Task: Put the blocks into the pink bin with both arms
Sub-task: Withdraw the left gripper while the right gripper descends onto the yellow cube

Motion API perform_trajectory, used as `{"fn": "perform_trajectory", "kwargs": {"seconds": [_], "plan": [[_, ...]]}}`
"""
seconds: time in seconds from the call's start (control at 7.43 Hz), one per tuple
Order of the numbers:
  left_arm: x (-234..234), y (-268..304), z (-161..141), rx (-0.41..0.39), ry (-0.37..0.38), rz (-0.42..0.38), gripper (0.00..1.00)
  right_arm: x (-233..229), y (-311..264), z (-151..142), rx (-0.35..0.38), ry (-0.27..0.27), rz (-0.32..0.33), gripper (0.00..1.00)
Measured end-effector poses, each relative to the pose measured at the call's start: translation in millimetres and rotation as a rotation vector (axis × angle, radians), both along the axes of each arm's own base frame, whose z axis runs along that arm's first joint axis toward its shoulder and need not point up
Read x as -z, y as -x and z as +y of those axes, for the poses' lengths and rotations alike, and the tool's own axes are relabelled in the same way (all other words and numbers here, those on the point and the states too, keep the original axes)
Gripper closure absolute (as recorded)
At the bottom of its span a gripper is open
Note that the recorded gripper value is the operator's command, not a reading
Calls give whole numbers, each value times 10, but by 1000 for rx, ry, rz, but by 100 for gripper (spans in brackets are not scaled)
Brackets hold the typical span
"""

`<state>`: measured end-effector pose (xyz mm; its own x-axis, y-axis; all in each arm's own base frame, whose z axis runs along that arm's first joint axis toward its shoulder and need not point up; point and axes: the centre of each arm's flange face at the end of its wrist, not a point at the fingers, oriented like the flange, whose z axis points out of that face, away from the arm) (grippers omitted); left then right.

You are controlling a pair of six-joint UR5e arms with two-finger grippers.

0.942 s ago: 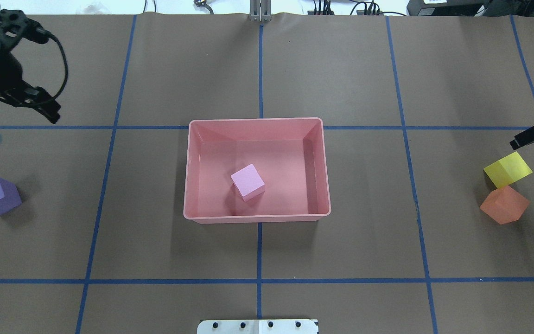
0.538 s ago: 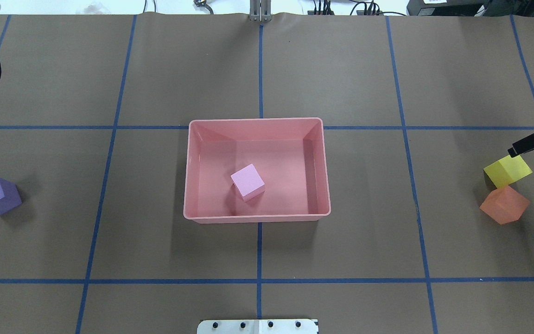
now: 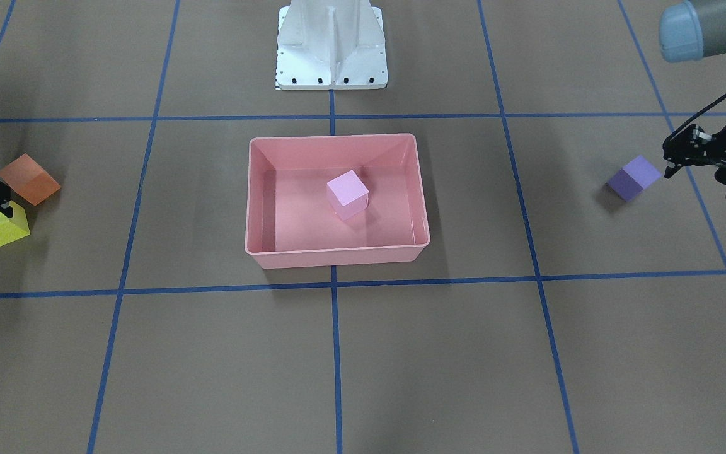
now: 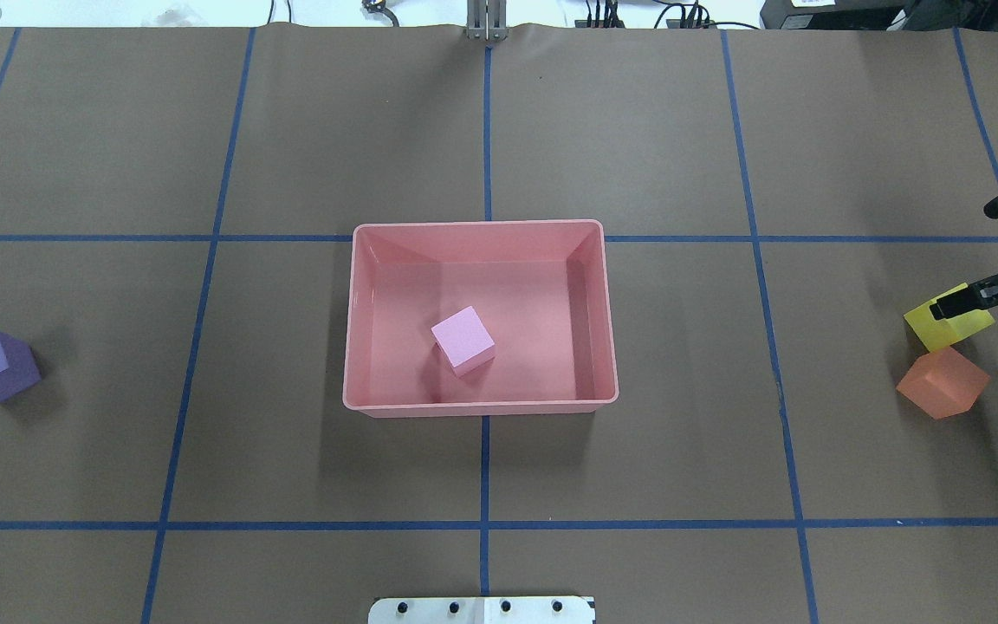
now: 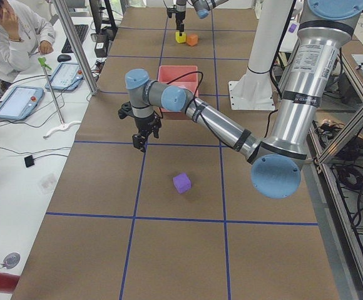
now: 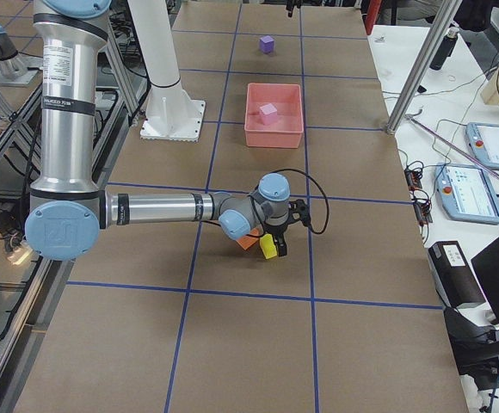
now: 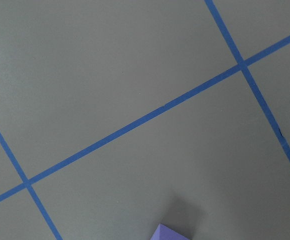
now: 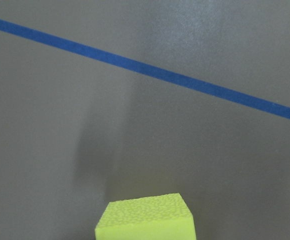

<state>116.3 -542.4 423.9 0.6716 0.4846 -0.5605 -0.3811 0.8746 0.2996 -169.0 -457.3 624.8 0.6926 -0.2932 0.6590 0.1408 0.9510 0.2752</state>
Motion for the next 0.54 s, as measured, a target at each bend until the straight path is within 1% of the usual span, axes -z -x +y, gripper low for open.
{"fn": "perform_trajectory", "kwargs": {"seconds": [0.13, 0.27, 0.4, 0.54], "plan": [[9, 3, 5, 1, 0, 2, 0, -20, 65, 26, 7, 0, 2, 0], [20, 3, 10, 1, 0, 6, 0, -37, 122, 52, 15, -2, 9, 37], [26, -2, 17, 0, 3, 14, 0, -51, 175, 74, 24, -4, 16, 88], [26, 0, 20, 0, 5, 17, 0, -59, 207, 86, 29, -3, 21, 100]]}}
